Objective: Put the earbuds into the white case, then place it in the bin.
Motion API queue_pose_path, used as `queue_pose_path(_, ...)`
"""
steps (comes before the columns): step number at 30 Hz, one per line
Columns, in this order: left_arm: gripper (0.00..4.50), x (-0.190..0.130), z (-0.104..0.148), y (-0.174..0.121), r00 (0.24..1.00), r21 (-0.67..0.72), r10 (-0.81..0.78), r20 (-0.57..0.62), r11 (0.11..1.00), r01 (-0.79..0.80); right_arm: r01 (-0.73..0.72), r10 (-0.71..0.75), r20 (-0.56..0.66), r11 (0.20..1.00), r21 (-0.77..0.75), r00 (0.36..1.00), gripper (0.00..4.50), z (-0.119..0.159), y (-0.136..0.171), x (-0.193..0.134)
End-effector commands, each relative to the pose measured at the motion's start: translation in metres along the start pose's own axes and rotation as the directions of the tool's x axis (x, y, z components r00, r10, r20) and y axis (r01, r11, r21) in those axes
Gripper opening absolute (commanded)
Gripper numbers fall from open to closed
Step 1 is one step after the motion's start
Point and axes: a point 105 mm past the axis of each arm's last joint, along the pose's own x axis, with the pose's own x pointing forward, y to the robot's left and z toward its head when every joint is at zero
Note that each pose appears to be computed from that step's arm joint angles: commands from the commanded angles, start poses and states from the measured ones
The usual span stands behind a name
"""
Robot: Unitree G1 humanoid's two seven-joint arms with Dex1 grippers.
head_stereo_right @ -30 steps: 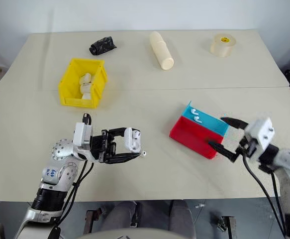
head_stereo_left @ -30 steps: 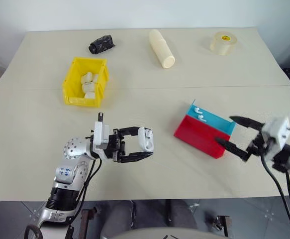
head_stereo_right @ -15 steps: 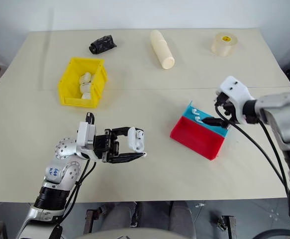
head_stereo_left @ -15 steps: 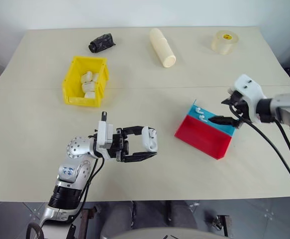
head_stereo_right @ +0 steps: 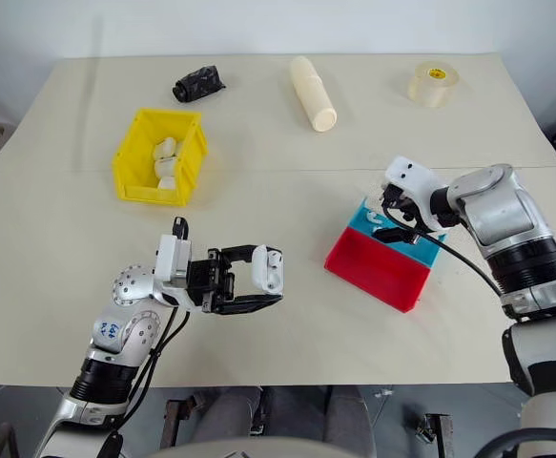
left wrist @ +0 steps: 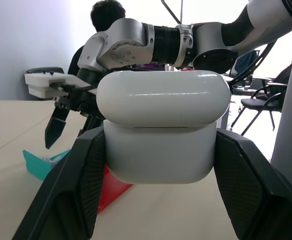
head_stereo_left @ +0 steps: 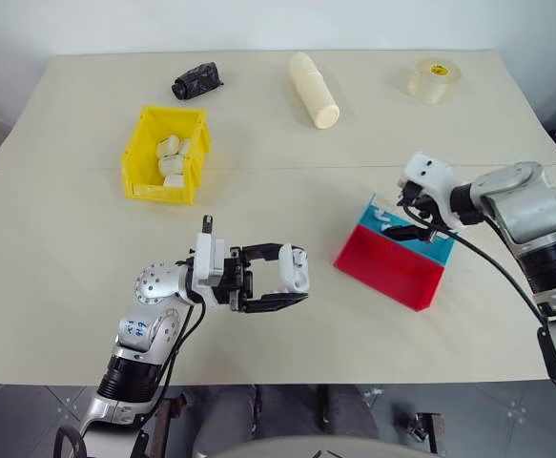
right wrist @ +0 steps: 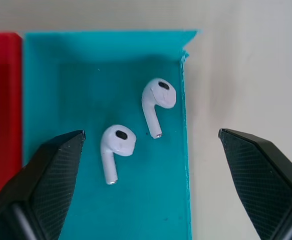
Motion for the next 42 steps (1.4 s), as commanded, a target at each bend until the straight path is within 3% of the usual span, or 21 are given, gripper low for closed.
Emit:
queue_pose_path(1, 2.8, 0.005, 0.01, -0.003, 1.0, 0.046, -0.02, 0.014, 0.999, 0.019, 0.003, -0.003, -0.022, 0.999, -0.034, 1.0, 4.31, 0.003, -0.003, -0.004)
queue_pose_path(4, 2.8, 0.004, 0.01, -0.003, 1.0, 0.047, -0.016, 0.012, 0.999, 0.016, -0.003, 0.002, -0.022, 0.999, -0.035, 1.0, 3.56, 0.003, -0.003, -0.003)
queue_pose_path(9, 2.8, 0.005, 0.01, -0.002, 1.0, 0.049, -0.016, 0.013, 0.999, 0.016, -0.021, 0.02, -0.014, 0.999, -0.039, 1.0, 1.85, 0.006, 0.001, 0.0)
queue_pose_path(22, 2.8, 0.004, 0.01, -0.002, 1.0, 0.05, -0.022, 0.008, 0.999, 0.021, -0.035, 0.035, -0.008, 0.998, -0.052, 0.999, 1.85, 0.006, 0.005, 0.005)
queue_pose_path(25, 2.8, 0.003, 0.01, -0.002, 1.0, 0.05, -0.02, 0.006, 0.999, 0.02, -0.048, 0.048, -0.005, 0.998, -0.052, 0.999, 1.3, 0.007, 0.008, 0.007)
queue_pose_path(27, 2.8, 0.002, 0.01, -0.002, 1.0, 0.051, -0.02, 0.003, 0.999, 0.02, -0.037, 0.037, 0.002, 0.998, -0.053, 0.999, 0.65, 0.008, 0.007, 0.006)
queue_pose_path(42, 2.8, 0.0, 0.008, -0.001, 0.999, 0.045, -0.036, -0.007, 0.998, 0.036, -0.02, 0.024, 0.052, 0.997, -0.069, 0.998, 0.65, 0.002, 0.003, -0.024)
